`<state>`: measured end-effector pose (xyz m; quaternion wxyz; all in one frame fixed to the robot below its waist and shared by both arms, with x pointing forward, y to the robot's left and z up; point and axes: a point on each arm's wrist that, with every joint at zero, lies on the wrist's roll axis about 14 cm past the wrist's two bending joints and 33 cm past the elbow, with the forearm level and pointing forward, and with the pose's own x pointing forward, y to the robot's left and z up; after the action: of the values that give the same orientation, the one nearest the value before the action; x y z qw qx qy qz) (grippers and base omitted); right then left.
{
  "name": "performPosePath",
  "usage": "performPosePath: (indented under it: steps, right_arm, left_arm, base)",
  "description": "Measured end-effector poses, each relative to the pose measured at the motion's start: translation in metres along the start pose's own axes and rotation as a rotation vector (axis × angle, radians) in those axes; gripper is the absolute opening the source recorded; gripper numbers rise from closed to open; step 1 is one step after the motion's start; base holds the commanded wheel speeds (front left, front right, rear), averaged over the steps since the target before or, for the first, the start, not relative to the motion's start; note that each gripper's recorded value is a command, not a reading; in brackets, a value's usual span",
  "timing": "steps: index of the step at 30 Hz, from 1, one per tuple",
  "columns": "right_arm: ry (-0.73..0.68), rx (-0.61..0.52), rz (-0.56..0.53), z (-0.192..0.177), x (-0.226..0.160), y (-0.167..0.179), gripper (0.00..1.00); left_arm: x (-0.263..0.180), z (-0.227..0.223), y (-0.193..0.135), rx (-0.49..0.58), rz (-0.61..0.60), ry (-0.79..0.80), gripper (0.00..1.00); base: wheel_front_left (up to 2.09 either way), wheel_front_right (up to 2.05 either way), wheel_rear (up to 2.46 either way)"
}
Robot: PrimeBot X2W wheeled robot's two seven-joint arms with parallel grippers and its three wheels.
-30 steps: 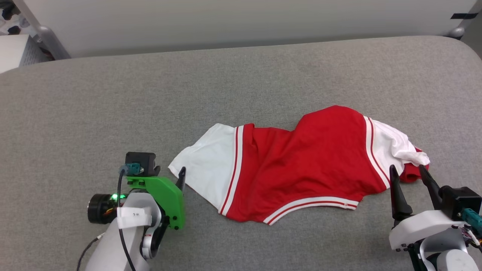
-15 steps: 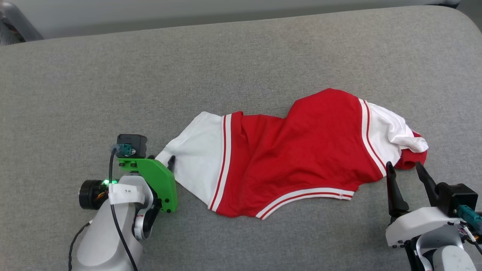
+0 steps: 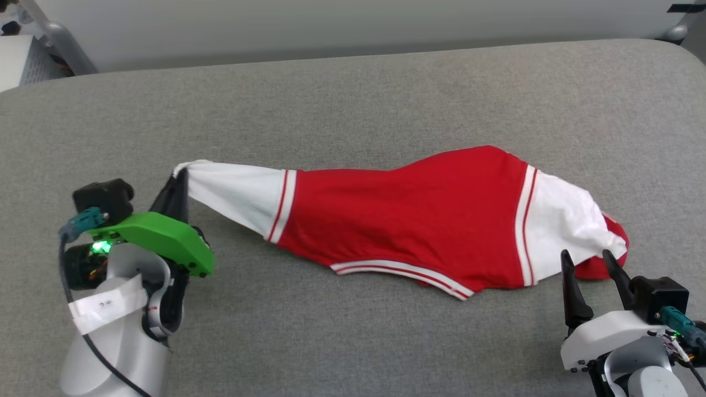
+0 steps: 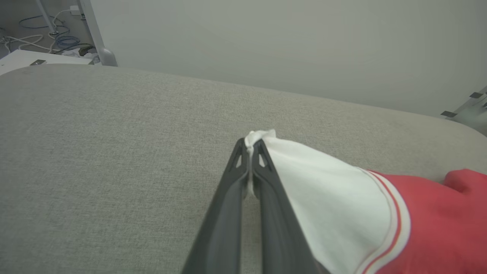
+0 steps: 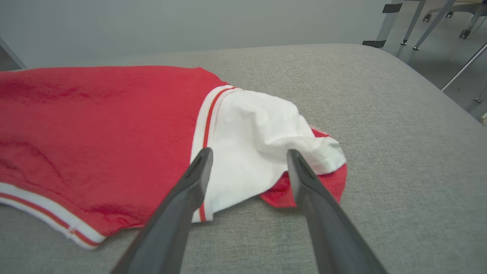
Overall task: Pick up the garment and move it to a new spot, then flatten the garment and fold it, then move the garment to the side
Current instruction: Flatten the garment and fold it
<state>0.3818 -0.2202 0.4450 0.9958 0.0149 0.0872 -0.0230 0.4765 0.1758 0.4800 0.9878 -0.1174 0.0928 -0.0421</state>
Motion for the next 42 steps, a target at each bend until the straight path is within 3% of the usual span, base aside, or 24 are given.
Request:
performPosePath:
  steps: [9,13,19,23,26,30,31,37,42]
  right_arm:
    - [-0.030,0.002,0.056,0.012,0.000,0.019,1.00]
    - [-0.048,0.001,0.081,0.018,0.000,0.027,1.00]
    - [-0.065,-0.001,0.109,0.024,-0.003,0.037,1.00]
    - [-0.060,0.001,0.104,0.022,-0.005,0.035,1.00]
    - [-0.054,0.003,0.097,0.019,-0.007,0.033,1.00]
    - [-0.048,0.007,0.089,0.016,-0.009,0.030,1.00]
    - [-0.044,0.013,0.070,0.014,-0.010,0.025,1.00]
    - [-0.028,0.018,0.043,0.009,-0.009,0.016,1.00]
    - [-0.023,0.030,0.027,0.006,-0.005,0.011,1.00]
  left_arm:
    - [-0.034,0.089,0.051,0.007,0.103,-0.229,0.00]
    - [-0.045,0.160,0.059,0.059,0.115,-0.386,0.00]
    - [-0.070,0.285,0.028,0.155,0.052,-0.678,0.00]
    - [-0.071,0.317,-0.020,0.210,-0.072,-0.733,0.00]
    - [-0.055,0.296,-0.069,0.234,-0.213,-0.637,0.00]
    - [-0.035,0.221,-0.148,0.217,-0.438,-0.401,0.00]
    - [-0.032,0.149,-0.194,0.180,-0.572,-0.207,0.00]
    - [-0.044,0.013,-0.246,0.137,-0.725,0.158,0.00]
    - [-0.050,-0.050,-0.263,0.152,-0.781,0.315,0.00]
  base:
    - [0.00,0.00,0.00]
    - [0.00,0.00,0.00]
    - [0.00,0.00,0.00]
    - [0.00,0.00,0.00]
    - [0.00,0.00,0.00]
    - [0.00,0.00,0.00]
    - [0.00,0.00,0.00]
    - [0.00,0.00,0.00]
    - [0.00,0.00,0.00]
